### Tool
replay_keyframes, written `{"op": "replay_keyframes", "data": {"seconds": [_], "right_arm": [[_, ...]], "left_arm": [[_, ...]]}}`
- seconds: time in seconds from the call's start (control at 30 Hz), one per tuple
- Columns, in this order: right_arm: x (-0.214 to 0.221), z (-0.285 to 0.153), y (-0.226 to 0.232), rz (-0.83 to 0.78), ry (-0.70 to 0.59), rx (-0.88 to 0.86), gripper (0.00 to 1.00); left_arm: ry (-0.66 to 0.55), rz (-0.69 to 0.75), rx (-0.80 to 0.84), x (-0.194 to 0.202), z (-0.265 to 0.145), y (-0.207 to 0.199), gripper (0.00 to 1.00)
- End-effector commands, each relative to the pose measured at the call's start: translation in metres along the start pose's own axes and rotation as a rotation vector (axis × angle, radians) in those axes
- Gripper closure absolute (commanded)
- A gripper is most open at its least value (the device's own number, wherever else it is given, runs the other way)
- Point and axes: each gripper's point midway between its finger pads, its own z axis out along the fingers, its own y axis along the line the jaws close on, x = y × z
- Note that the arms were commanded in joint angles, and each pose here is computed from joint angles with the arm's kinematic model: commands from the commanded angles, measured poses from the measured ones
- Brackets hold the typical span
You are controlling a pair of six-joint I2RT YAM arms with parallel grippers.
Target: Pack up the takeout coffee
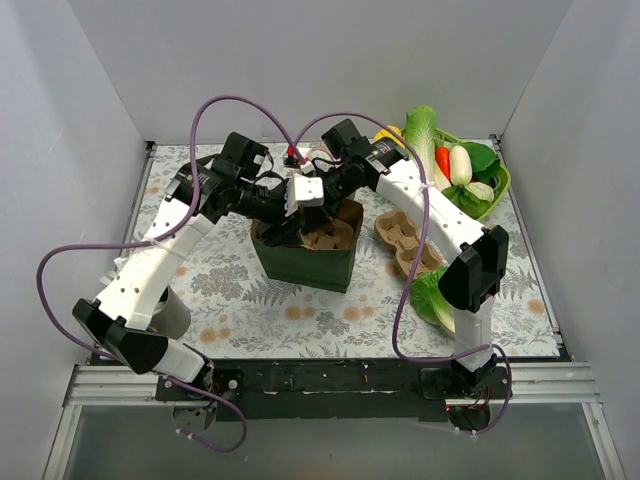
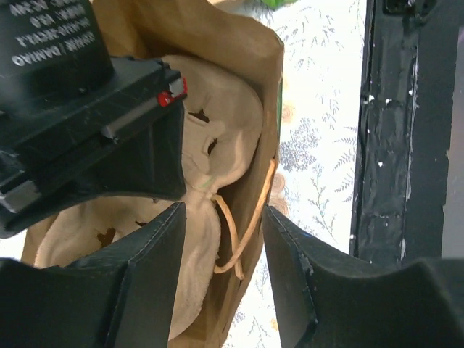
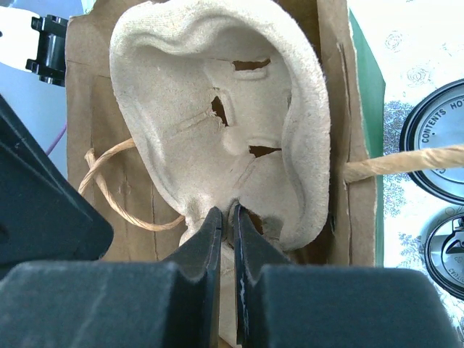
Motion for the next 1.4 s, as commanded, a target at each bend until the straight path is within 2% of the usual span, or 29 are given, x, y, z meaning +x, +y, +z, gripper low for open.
{"op": "replay_keyframes", "data": {"seconds": [0.0,0.1,0.13,0.17,0.23,0.33,0.37,0.53,0.67,0.83,1.1,1.2,1.37], "right_arm": [[-0.002,-0.001,0.002,0.007,-0.011,-0.018,0.99],[0.012,0.001,0.003,0.017,0.027,-0.02,0.99],[0.02,0.001,0.006,0.022,0.05,-0.024,0.99],[0.027,0.001,0.007,0.032,0.066,-0.023,0.99],[0.046,0.002,0.011,0.061,0.109,-0.025,0.99],[0.062,-0.001,0.016,0.07,0.151,-0.007,0.99],[0.066,-0.003,0.015,0.062,0.161,0.007,0.99],[0.081,-0.008,0.023,0.029,0.215,0.034,0.99],[0.099,-0.01,0.031,0.001,0.285,0.039,0.99],[0.13,-0.014,0.035,-0.064,0.452,0.071,0.99],[0.119,-0.015,0.029,-0.239,0.488,0.145,0.99],[0.12,-0.012,0.036,-0.332,0.496,0.107,0.99],[0.126,-0.012,0.038,-0.366,0.514,0.086,0.99]], "left_arm": [[0.004,0.05,0.013,0.001,-0.009,-0.009,0.55],[-0.14,0.1,-0.116,-0.035,-0.029,0.0,0.52],[-0.192,0.065,-0.176,-0.047,-0.043,-0.001,0.47],[-0.271,0.093,-0.254,-0.069,-0.054,0.011,0.45],[-0.333,0.054,-0.396,-0.086,-0.075,0.029,0.43],[-0.532,-0.016,-0.66,-0.126,-0.128,0.058,0.37],[-0.544,-0.056,-0.753,-0.12,-0.145,0.069,0.34],[-0.579,-0.119,-0.962,-0.108,-0.178,0.096,0.28],[-0.564,-0.141,-0.997,-0.096,-0.177,0.101,0.27],[-0.557,-0.165,-1.003,-0.091,-0.173,0.105,0.25],[-0.553,-0.17,-0.991,-0.089,-0.169,0.105,0.24],[-0.543,-0.175,-0.979,-0.086,-0.166,0.104,0.24],[-0.529,-0.186,-0.973,-0.083,-0.163,0.104,0.22]]}}
